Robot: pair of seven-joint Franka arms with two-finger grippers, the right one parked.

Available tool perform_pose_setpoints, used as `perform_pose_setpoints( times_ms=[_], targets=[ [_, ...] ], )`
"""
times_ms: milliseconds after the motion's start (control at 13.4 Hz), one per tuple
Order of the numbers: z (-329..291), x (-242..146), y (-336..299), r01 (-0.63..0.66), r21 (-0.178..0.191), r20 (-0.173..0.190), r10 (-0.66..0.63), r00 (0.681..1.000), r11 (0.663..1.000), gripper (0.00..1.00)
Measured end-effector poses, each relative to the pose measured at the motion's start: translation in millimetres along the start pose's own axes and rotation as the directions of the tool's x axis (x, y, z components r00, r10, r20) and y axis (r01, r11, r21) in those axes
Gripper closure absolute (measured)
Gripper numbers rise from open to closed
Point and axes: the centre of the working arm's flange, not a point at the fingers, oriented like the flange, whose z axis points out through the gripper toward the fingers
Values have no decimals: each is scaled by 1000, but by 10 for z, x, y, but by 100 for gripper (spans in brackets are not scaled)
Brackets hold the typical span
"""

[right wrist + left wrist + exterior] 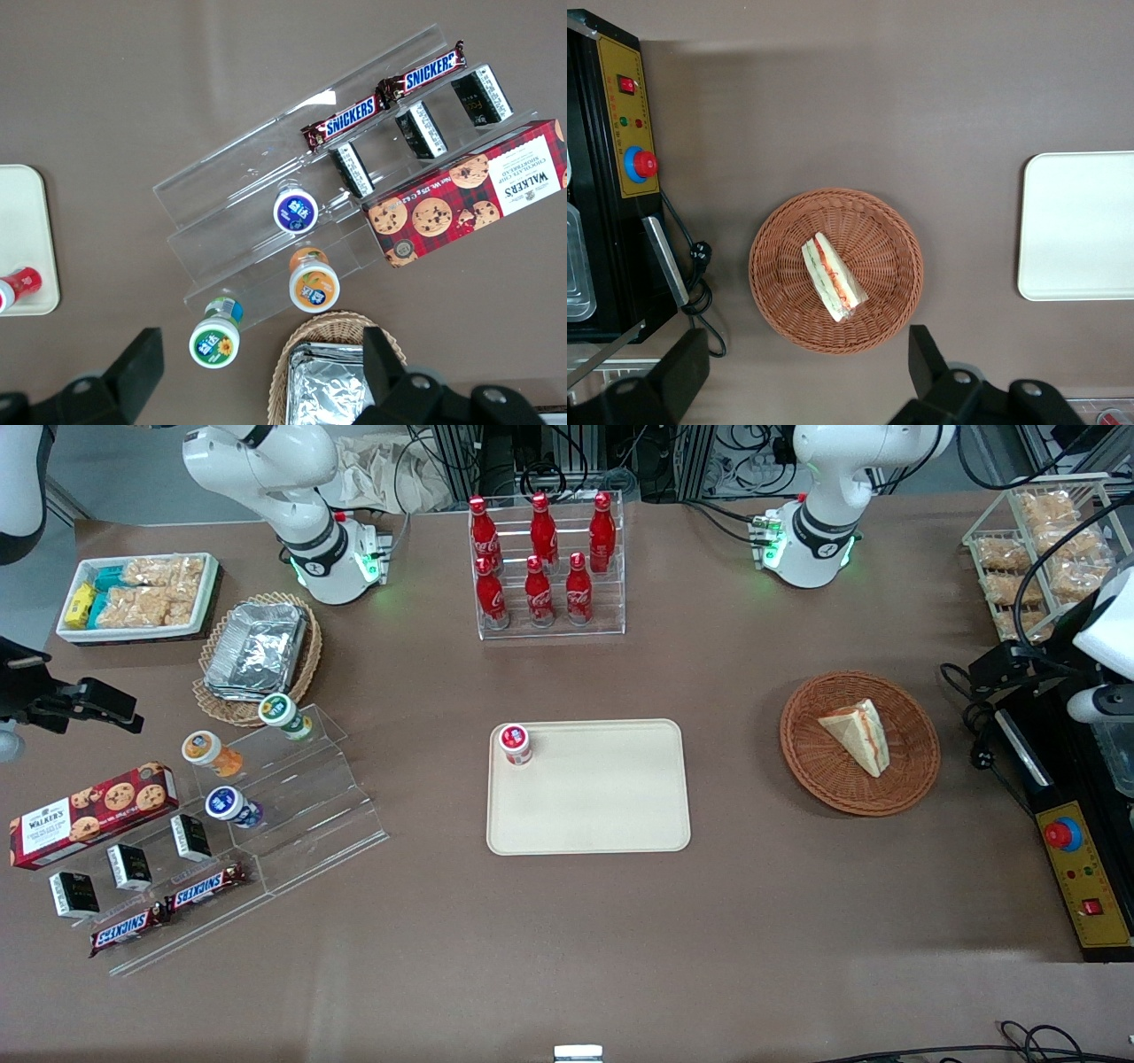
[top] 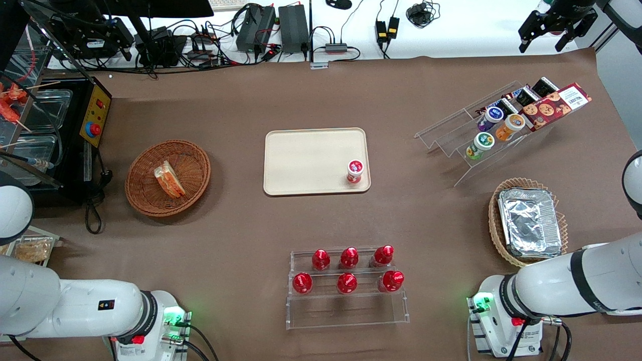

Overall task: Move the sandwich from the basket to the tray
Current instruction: 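Move the left gripper over the wrapped sandwich in the wicker basket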

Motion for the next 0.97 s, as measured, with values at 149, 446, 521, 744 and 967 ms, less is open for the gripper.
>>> perform_pose_setpoints(
  times_ms=[149,446,521,744,967],
  targets=[
    [4,2,0,1,1,1,-1,1000,1000,0],
    [97,38,1,38,2,24,-38,999,999,0],
    [137,39,3,89,5,37,-89,995,996,0],
    [362,-2,14,223,25,90,-224,970,975,0],
    [723,-128,31,318,35,81,-320,944,947,0]
  ],
)
